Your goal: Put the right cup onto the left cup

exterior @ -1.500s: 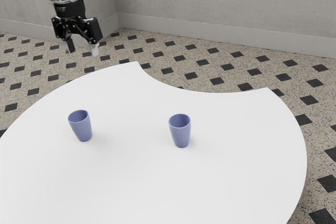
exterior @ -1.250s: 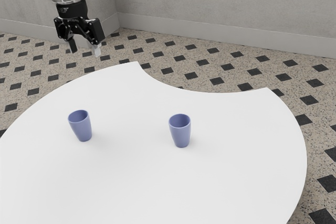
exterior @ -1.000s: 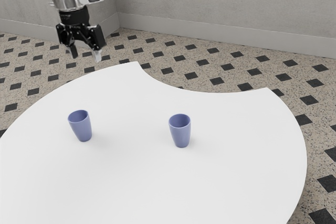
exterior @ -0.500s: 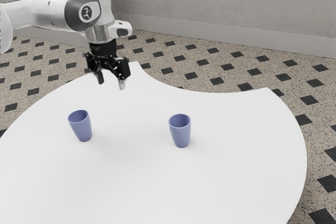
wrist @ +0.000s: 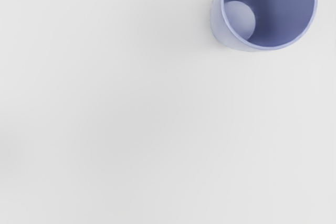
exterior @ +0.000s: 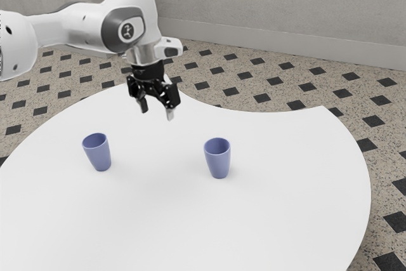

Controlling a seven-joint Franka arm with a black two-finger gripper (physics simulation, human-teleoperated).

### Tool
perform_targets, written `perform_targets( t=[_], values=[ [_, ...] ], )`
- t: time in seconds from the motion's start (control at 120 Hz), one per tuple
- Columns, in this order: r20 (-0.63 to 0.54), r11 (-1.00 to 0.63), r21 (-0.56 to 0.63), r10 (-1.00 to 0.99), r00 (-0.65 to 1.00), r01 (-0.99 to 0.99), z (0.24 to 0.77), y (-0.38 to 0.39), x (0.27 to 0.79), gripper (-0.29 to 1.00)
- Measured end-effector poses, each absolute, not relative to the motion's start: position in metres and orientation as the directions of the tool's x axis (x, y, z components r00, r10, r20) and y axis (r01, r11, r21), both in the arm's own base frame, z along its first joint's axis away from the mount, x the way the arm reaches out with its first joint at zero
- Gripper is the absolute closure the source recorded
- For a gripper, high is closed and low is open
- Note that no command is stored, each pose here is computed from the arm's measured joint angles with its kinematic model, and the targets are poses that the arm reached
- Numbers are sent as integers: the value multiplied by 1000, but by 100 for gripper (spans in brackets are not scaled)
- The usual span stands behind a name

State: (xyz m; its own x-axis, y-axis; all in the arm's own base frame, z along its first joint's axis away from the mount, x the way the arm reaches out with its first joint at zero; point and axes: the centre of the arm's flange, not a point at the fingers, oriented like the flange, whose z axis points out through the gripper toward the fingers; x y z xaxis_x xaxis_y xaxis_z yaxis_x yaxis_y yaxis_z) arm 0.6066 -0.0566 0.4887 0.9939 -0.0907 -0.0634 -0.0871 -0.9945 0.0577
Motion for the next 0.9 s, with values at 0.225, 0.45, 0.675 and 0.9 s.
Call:
perform_targets(
  t=[0.225,0.45,0.675,0.9],
  values=[
    [-78,-995,88,-57,995,-51,476,-70,624,2],
    [-98,-995,95,-39,994,-30,464,-87,642,2],
    [-121,-996,86,-13,993,-3,447,-96,655,2],
    [-115,-997,75,18,993,27,438,-100,673,2]
  ],
)
